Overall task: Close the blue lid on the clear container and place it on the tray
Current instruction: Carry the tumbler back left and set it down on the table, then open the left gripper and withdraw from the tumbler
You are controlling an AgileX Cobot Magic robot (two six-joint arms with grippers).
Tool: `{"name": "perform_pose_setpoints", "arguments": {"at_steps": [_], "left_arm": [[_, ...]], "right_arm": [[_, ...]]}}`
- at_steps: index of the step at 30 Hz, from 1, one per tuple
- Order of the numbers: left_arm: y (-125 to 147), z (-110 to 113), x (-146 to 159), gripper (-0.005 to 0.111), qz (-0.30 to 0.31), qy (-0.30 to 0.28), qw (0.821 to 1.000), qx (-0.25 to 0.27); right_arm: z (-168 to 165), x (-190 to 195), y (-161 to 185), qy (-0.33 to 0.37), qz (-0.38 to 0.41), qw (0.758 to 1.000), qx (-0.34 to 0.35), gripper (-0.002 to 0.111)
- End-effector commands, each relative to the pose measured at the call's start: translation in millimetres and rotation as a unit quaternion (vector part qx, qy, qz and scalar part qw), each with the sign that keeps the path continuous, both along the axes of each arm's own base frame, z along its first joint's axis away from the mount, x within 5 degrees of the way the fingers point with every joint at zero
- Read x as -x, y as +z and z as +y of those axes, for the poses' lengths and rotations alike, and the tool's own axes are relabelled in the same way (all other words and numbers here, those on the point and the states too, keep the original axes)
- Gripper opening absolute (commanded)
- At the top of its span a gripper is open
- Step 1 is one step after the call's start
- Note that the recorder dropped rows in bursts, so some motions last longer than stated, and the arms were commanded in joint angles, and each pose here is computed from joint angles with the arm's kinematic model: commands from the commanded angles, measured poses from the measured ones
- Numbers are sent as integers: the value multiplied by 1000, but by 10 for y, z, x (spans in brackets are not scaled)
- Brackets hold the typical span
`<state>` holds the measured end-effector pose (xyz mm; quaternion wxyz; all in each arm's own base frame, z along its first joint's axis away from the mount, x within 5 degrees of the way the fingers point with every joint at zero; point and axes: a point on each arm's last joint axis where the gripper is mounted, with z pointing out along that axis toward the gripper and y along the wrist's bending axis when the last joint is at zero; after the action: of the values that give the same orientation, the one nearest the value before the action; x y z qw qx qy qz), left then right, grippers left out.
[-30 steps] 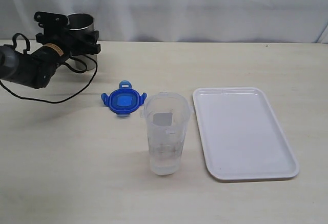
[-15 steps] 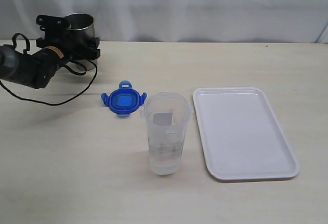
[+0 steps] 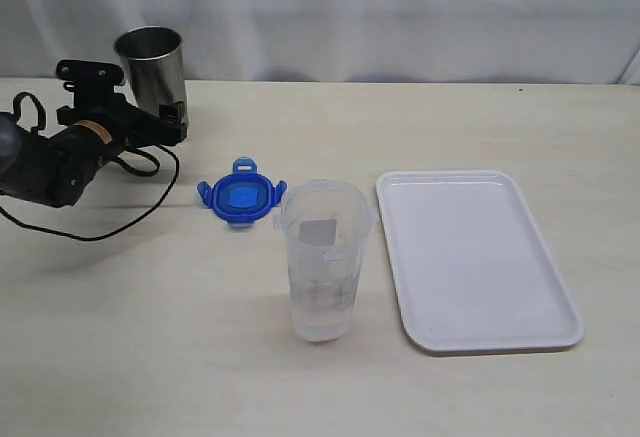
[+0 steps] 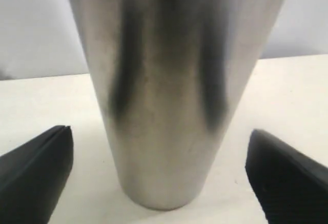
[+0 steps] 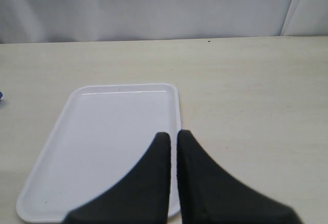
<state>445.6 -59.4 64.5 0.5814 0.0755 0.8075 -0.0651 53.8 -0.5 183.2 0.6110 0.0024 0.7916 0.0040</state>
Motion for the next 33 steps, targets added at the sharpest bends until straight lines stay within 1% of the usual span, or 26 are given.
{"name": "perform_pose_setpoints", "arguments": {"at_steps": [1,4,6,10,11,13,16,18,21,24,29,31,33], "left_arm": [[206,30,205,85,-11,5,1000,6],[329,53,376,85,-1,7,1000,4],[479,116,545,85,14,37,999,15],[727,186,834,84,26,63,997,28],[816,202,968,80,25,63,997,28],[948,219,1118,69,26,63,997,28],[1155,227,1294,49,28,54,998,22],[1307,217,1385,38,35,41,998,9],[1485,231,1522,26,59,37,998,-3],[1642,256,1658,19,86,43,995,-6],[1813,280,1819,18,100,55,993,13],[1816,288,1855,18,132,61,989,13],[1793,291,1855,18,181,66,981,8]], "right_arm": [[1,3,-9,0,0,1000,-2,5],[1,3,-9,0,0,1000,-2,5],[1,3,-9,0,0,1000,-2,5],[1,3,-9,0,0,1000,-2,5],[1,3,-9,0,0,1000,-2,5],[1,3,-9,0,0,1000,-2,5],[1,3,-9,0,0,1000,-2,5],[1,3,-9,0,0,1000,-2,5],[1,3,-9,0,0,1000,-2,5],[1,3,-9,0,0,1000,-2,5],[1,3,-9,0,0,1000,-2,5],[1,3,-9,0,0,1000,-2,5],[1,3,-9,0,0,1000,-2,5]]}}
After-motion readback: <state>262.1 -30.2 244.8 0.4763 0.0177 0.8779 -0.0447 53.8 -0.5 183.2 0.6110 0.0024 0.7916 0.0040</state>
